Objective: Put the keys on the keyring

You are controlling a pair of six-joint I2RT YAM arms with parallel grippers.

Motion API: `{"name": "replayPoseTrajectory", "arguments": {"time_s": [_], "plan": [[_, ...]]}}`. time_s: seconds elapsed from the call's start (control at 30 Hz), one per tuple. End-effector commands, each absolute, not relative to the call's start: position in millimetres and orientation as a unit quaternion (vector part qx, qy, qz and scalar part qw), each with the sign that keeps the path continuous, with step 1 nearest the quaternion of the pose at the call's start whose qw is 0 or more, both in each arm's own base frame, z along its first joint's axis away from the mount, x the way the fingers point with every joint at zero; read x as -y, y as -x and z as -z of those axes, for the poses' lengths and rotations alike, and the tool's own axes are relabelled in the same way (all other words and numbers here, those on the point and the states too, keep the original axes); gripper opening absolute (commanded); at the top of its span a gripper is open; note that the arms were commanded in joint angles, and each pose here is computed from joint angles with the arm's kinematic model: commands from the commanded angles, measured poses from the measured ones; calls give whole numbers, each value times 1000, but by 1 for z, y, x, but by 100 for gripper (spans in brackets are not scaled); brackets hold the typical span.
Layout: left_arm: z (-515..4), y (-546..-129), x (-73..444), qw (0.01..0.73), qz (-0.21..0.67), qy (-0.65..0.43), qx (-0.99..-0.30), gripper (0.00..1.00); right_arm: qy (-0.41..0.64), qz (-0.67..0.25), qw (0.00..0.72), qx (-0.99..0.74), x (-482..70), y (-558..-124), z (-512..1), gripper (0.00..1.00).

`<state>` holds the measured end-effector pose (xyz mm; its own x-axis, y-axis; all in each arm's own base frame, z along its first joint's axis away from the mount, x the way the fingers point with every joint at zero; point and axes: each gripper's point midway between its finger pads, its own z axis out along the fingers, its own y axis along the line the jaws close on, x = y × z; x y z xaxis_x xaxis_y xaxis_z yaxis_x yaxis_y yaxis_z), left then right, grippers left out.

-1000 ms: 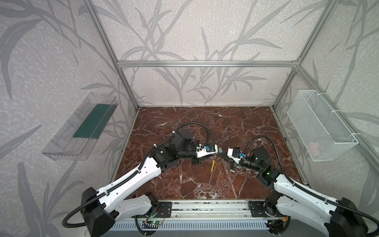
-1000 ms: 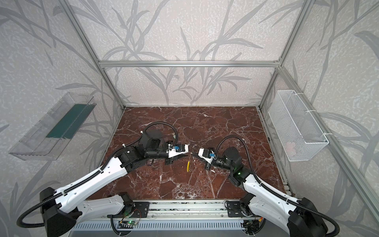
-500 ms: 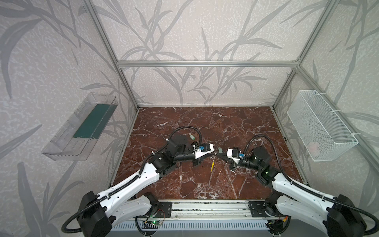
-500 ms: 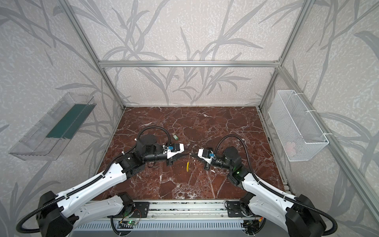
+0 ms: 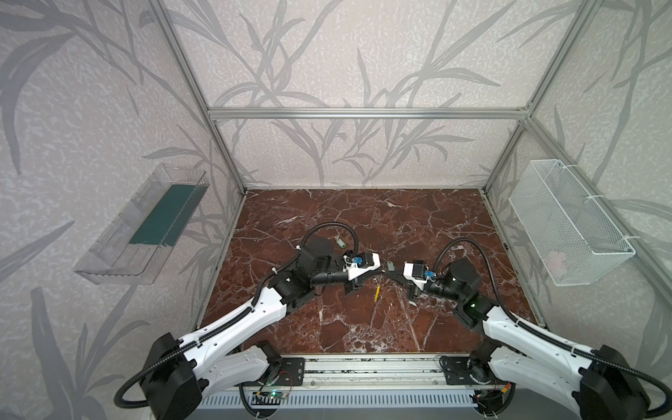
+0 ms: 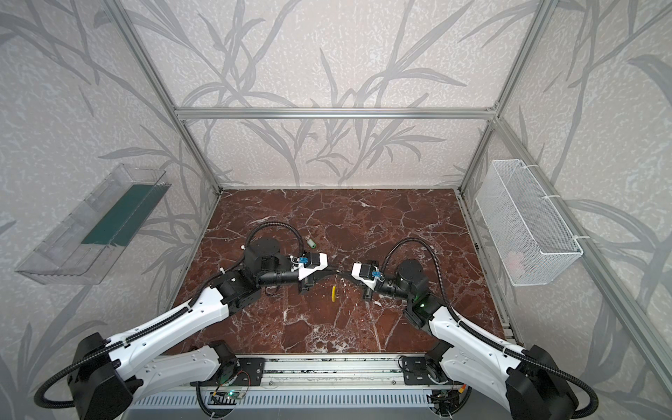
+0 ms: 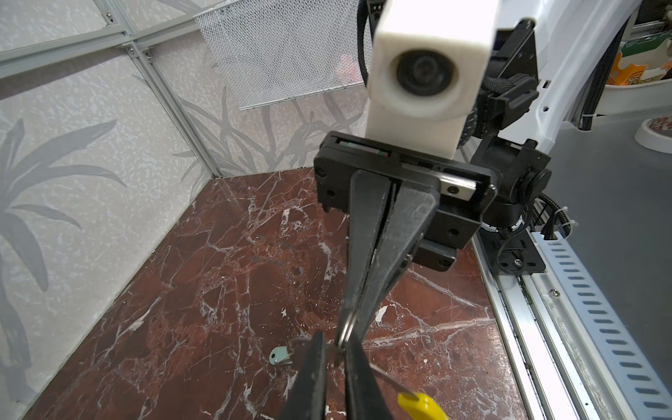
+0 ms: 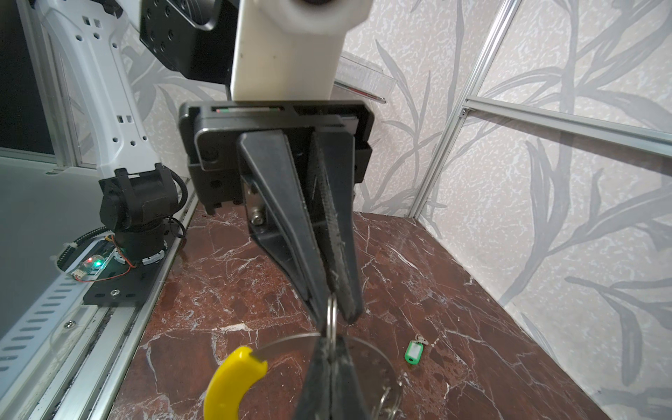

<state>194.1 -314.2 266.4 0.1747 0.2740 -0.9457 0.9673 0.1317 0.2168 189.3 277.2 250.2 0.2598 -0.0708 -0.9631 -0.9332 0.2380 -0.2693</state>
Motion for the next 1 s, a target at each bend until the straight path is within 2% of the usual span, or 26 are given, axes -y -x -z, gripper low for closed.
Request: {"name": "replayPoseTrajectory", "arguments": {"time_s": [0.0, 0.07, 0.17, 0.23, 0.33, 0.4, 0.6, 0.97], "plan": [[-276, -186, 320, 516, 358, -573, -527, 5, 504, -356, 632, -469, -279, -189, -273, 0], [-276, -185, 321, 515, 359, -576, -524, 0, 503, -357, 632, -469, -279, -189, -274, 0], [-278, -183, 322, 511, 358, -583, -521, 0, 499, -352, 629, -481, -278, -193, -270, 0], [-278, -183, 320, 504, 343, -593, -526, 0, 488, -335, 634, -497, -275, -200, -267, 8], [-268, -185, 315, 481, 290, -627, -540, 0, 484, -302, 643, -510, -269, -207, -264, 25], [-261, -187, 311, 458, 251, -653, -549, 0, 482, -290, 646, -516, -265, -209, -263, 27], [-254, -192, 306, 418, 178, -698, -554, 0, 489, -291, 641, -515, -264, -204, -264, 26], [-260, -197, 313, 407, 137, -720, -545, 0, 501, -322, 625, -505, -269, -193, -263, 23]]}}
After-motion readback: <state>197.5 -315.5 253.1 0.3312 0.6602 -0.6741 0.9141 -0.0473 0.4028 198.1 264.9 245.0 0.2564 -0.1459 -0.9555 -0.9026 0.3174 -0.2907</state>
